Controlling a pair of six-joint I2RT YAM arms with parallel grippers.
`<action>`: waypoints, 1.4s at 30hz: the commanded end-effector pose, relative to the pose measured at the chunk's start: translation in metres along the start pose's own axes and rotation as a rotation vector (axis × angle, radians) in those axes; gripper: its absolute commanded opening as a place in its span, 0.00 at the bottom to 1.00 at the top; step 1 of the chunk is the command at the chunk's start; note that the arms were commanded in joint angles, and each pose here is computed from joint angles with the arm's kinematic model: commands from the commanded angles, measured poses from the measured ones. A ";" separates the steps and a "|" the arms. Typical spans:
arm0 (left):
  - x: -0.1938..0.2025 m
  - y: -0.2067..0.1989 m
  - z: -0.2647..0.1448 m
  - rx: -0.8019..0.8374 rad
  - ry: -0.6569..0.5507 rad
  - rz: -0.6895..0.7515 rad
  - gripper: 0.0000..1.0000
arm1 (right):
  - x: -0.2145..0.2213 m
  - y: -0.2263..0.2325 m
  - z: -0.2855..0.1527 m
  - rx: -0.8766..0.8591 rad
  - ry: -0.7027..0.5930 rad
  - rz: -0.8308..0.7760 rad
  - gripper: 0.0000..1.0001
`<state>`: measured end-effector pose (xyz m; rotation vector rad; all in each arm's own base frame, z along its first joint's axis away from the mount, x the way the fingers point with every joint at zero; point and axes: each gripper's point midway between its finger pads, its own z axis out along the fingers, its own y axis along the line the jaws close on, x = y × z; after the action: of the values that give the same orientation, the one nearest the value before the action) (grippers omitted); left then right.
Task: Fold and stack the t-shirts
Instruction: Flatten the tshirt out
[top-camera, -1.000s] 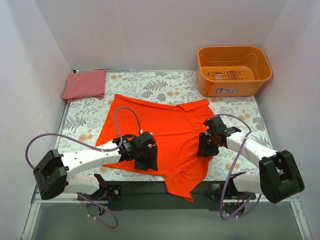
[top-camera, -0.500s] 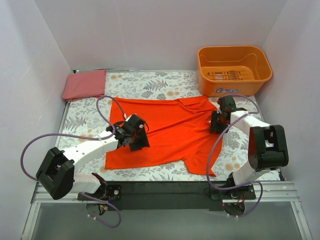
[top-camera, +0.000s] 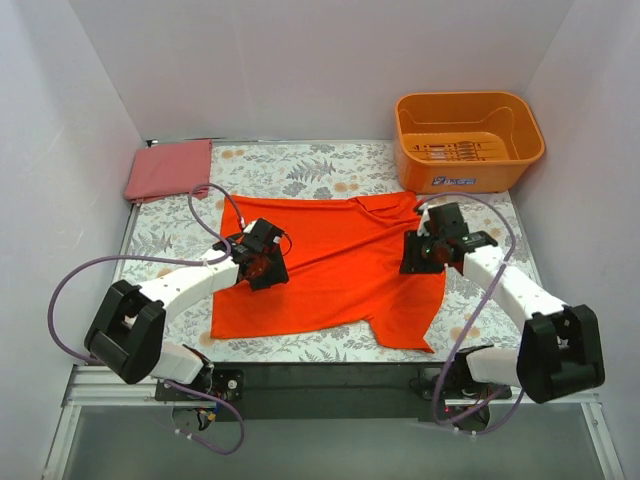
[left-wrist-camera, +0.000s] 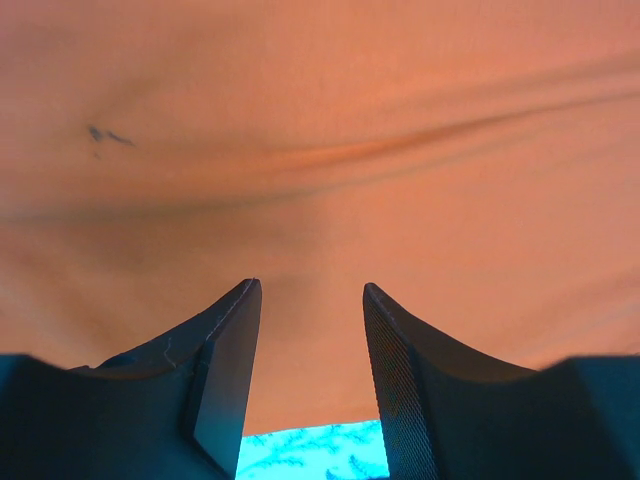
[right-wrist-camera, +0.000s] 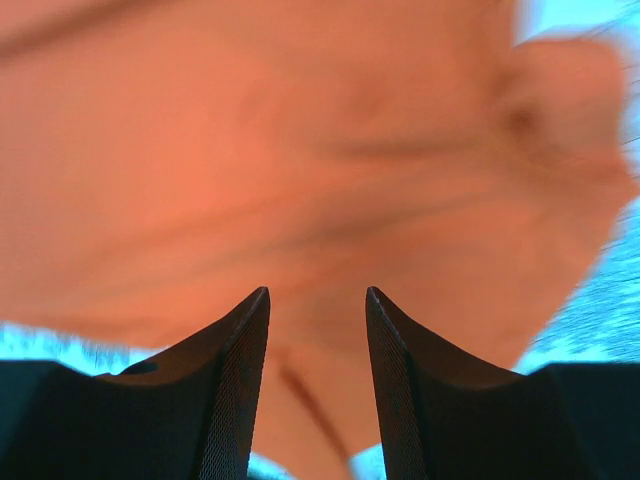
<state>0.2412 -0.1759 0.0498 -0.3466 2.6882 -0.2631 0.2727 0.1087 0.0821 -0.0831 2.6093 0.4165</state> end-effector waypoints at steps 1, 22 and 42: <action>-0.044 0.005 -0.016 -0.012 -0.156 0.011 0.44 | 0.070 0.030 -0.014 -0.046 0.179 -0.061 0.50; -0.093 0.063 -0.031 -0.112 -0.406 -0.024 0.45 | 0.182 0.092 -0.017 0.034 0.397 -0.294 0.45; -0.089 0.060 -0.029 -0.092 -0.385 -0.017 0.45 | 0.166 0.148 -0.026 -0.060 0.402 -0.377 0.01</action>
<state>0.2920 -0.0926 0.0879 -0.4019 2.3599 -0.0580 0.0915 0.2209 0.0379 -0.7381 2.9283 0.2393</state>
